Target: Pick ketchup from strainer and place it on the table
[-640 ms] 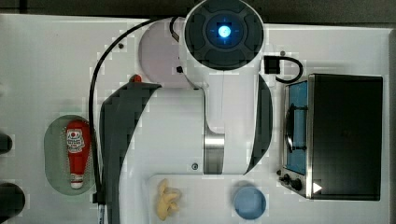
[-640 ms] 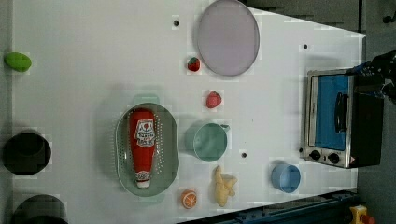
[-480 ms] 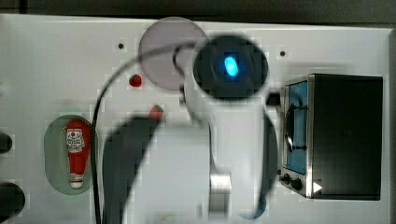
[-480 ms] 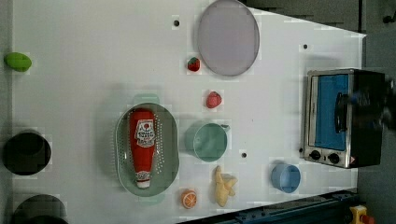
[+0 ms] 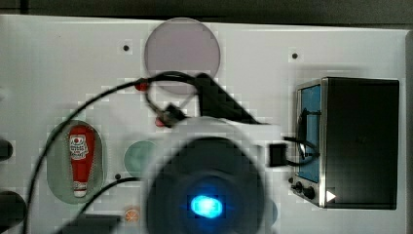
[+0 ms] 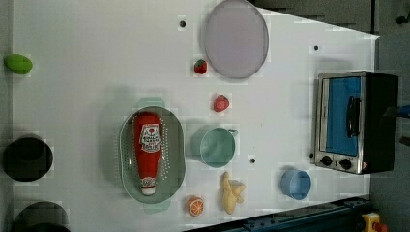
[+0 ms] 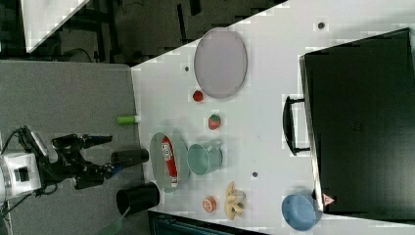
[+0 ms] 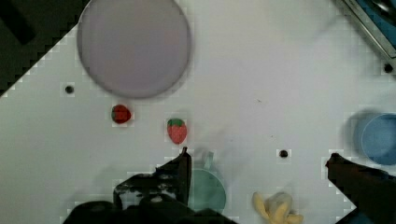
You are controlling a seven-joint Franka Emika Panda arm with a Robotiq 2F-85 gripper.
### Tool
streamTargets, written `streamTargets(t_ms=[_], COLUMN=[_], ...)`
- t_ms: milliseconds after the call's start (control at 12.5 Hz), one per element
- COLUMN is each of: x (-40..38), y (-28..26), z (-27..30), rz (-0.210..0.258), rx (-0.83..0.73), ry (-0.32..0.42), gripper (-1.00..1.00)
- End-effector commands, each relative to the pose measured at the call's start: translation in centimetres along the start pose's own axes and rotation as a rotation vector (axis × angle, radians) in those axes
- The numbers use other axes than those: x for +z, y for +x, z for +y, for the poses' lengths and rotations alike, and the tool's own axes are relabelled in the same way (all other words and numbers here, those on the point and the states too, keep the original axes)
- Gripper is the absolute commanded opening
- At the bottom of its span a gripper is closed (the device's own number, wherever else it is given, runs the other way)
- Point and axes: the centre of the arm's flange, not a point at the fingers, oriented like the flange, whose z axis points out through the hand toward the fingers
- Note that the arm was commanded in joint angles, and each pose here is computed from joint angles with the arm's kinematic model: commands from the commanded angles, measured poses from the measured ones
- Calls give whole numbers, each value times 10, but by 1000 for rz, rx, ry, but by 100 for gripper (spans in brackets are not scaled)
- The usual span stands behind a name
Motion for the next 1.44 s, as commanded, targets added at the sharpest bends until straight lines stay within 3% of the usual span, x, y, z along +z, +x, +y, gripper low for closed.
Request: streamTargets(t_ms=[80, 480, 880, 1120, 1440], x=[71, 112, 186, 245, 313], y=[-52, -147, -238, -265, -272], z=[-73, -158, -202, -205, -203], rz=[-101, -73, -106, -130, -100], rx=[-140, -331, -508, -558, -573], ry=[-93, -56, 5, 61, 102], gripper=[100, 100, 100, 100, 100])
